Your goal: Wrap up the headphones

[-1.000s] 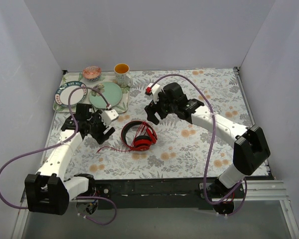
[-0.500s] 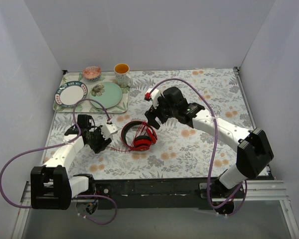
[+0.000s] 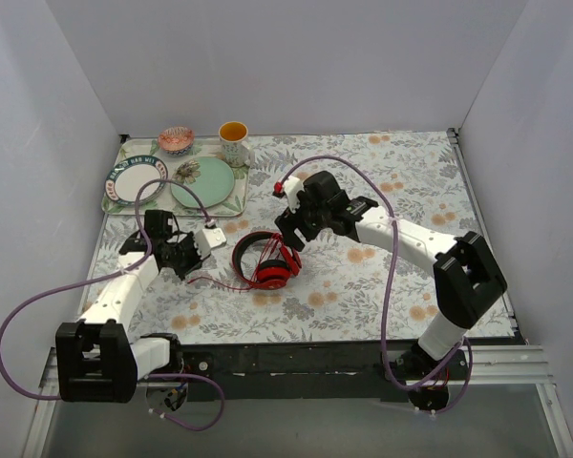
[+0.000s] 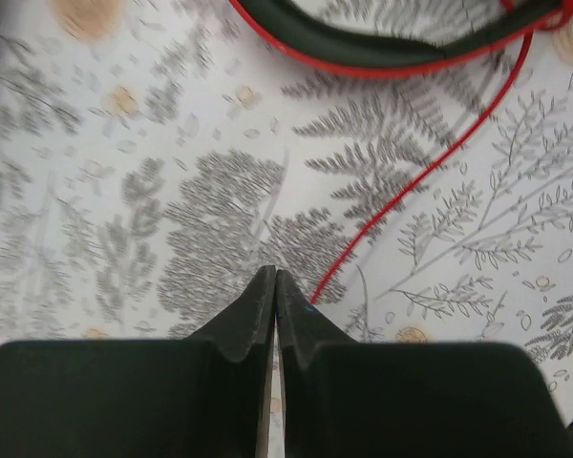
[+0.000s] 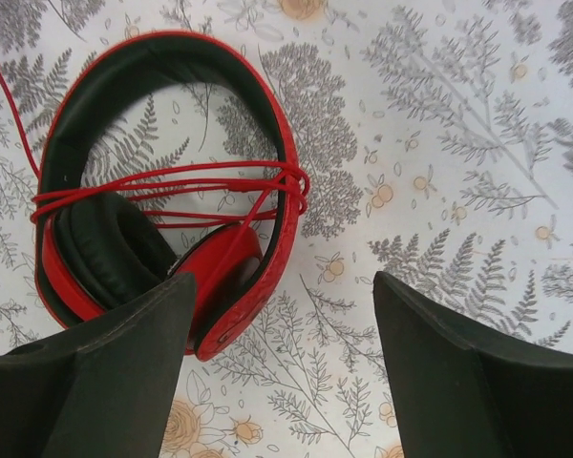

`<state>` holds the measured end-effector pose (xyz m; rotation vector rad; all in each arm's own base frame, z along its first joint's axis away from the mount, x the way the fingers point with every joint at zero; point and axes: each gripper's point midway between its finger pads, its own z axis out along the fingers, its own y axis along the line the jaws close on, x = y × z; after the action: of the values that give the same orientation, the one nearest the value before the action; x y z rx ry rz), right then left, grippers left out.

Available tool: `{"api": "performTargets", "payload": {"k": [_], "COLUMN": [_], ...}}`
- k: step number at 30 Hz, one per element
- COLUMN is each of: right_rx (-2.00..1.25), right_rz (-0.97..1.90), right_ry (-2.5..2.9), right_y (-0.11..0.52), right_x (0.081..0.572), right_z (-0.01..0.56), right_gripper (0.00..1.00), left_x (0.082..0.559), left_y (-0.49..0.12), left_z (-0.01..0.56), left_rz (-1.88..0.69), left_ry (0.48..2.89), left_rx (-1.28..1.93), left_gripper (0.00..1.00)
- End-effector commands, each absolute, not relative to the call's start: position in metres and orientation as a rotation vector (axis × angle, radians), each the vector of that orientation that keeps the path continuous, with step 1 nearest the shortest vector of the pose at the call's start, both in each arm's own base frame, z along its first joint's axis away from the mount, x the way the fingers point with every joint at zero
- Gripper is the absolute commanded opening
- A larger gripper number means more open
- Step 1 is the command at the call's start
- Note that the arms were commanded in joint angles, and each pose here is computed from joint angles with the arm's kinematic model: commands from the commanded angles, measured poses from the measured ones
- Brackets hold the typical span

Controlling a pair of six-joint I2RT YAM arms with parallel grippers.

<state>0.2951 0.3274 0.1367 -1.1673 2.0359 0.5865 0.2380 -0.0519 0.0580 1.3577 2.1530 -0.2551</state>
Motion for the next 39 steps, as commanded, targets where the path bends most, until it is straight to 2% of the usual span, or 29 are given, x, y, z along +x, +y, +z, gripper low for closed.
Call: {"api": "performTargets", "payload": {"k": [1,5,9,10,12,13,15,16,19,20,23,26,34,39], "right_rx": [-1.16,-1.199,-1.188,-1.187,-1.192,-1.19,-1.181,-1.154,-1.164,-1.212,-1.307,-1.325,-1.288,-1.269], "right_rz": [0.633,0.708,0.708,0.707,0.688,0.677,0.609,0.548,0.499,0.531,0.579,0.592,0.562,0.537], "right_ry": [2.144,2.185,2.205,2.197,2.184,2.156,2.132,2.094,1.979,1.935,1.858,1.864,1.936,1.988], "right_y": [0.33,0.338,0.338,0.337,0.336,0.339,0.339,0.341,0.363,0.38,0.405,0.403,0.374,0.358], "right_x": [0.29,0.282,0.281,0.281,0.282,0.285,0.291,0.302,0.302,0.288,0.27,0.267,0.266,0.268], "right_z": [0.119,0.104,0.1,0.103,0.109,0.119,0.132,0.149,0.186,0.193,0.206,0.197,0.178,0.165], "right_gripper": [0.79,0.66,0.64,0.65,0.66,0.67,0.7,0.72,0.76,0.77,0.8,0.82,0.82,0.82], "left_x": [0.269,0.277,0.278,0.274,0.265,0.272,0.272,0.277,0.281,0.279,0.26,0.252,0.243,0.246], "left_y": [-0.078,-0.104,-0.099,-0.092,-0.076,-0.069,-0.058,-0.058,-0.045,-0.033,-0.026,-0.019,-0.036,-0.037], "left_z": [0.124,0.152,0.148,0.141,0.119,0.115,0.109,0.112,0.113,0.112,0.103,0.091,0.073,0.062], "left_rz": [-0.3,-0.382,-0.301,-0.273,-0.238,-0.186,-0.217,-0.24,-0.349,-0.37,-0.425,-0.339,-0.373,-0.409], "left_ry": [1.923,1.834,1.87,1.897,2.001,2.026,2.115,2.122,2.215,2.234,2.179,2.102,1.826,1.807], "left_rx": [1.355,1.389,1.473,1.512,1.517,1.48,1.349,1.29,1.046,0.983,1.042,1.171,1.474,1.521], "left_gripper": [0.0,0.0,0.0,0.04,0.2,0.29,0.37,0.47,0.52,0.54,0.6,0.65,0.66,0.63]}}
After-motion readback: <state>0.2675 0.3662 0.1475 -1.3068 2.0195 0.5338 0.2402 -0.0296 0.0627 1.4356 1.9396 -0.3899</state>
